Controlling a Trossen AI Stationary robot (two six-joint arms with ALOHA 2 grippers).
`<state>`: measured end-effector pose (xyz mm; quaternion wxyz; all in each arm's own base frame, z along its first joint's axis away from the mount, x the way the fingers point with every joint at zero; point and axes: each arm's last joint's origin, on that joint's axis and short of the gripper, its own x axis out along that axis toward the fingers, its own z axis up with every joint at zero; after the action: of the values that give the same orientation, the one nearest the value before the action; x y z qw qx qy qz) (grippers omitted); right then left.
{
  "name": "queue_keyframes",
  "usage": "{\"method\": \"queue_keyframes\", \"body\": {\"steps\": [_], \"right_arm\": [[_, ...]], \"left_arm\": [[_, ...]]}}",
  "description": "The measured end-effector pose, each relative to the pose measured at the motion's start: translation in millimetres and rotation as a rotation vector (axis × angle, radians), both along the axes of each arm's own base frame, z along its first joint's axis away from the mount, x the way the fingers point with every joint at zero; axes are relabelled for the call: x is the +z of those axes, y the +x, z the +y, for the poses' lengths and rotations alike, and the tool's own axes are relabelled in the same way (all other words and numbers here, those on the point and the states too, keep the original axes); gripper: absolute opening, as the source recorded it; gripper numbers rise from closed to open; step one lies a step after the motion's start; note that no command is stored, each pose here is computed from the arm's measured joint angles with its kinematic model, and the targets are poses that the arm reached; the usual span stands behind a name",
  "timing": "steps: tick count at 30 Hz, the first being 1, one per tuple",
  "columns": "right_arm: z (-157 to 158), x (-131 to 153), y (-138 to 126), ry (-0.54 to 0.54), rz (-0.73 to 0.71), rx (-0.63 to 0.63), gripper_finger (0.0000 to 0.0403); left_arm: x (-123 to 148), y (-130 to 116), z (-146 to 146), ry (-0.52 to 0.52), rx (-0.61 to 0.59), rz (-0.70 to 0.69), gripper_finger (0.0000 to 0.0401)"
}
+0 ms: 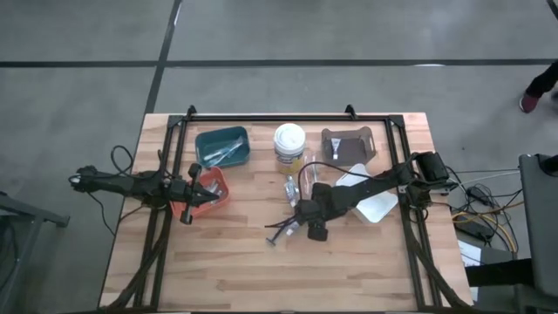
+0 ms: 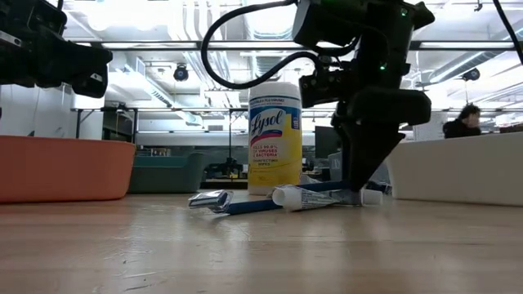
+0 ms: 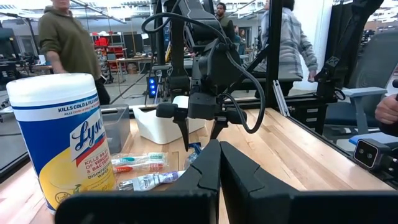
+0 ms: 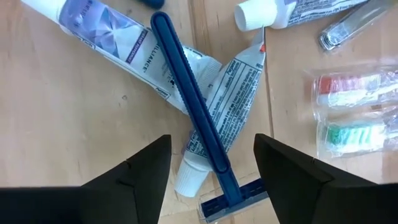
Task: Pick & Place Travel size toiletries
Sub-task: Put the top razor into the white bin
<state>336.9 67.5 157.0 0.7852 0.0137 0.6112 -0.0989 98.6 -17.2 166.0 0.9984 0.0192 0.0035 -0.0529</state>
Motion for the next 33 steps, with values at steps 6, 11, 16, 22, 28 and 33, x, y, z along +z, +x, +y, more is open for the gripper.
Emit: {"method": "queue_keyframes", "body": {"steps": [6, 11, 16, 22, 28, 33], "right_arm": [[-4.8, 0.1, 1.3, 0.002, -0.005, -0.021, 0.0188], [-5.8, -0.2, 1.9, 0.003, -0.01, -0.021, 0.0146], [-5.8, -2.8, 1.5, 0.001, -0.018, -0.007, 0.0101], [-6.3, -3.5, 1.8, 0.002, -0.024, -0.004, 0.0052], [-9.1, 1.5, 0.7, 0.003, -0.029, -0.009, 0.0033], [-9.5, 11.3, -1.8, 0.007, -0.05, -0.009, 0.0034]], "left_arm": [[-0.1, 0.0, 0.0, 0.0, 0.0, 0.0, 0.0007], [-0.1, 0.0, 0.0, 0.0, 0.0, 0.0, 0.0007], [-0.1, 0.0, 0.0, 0.0, 0.0, 0.0, 0.0007], [0.0, 0.0, 0.0, 0.0, 0.0, 0.0, 0.0007], [0.0, 0.0, 0.0, 0.0, 0.0, 0.0, 0.0007], [0.0, 0.0, 0.0, 0.0, 0.0, -0.001, 0.0007]]}}
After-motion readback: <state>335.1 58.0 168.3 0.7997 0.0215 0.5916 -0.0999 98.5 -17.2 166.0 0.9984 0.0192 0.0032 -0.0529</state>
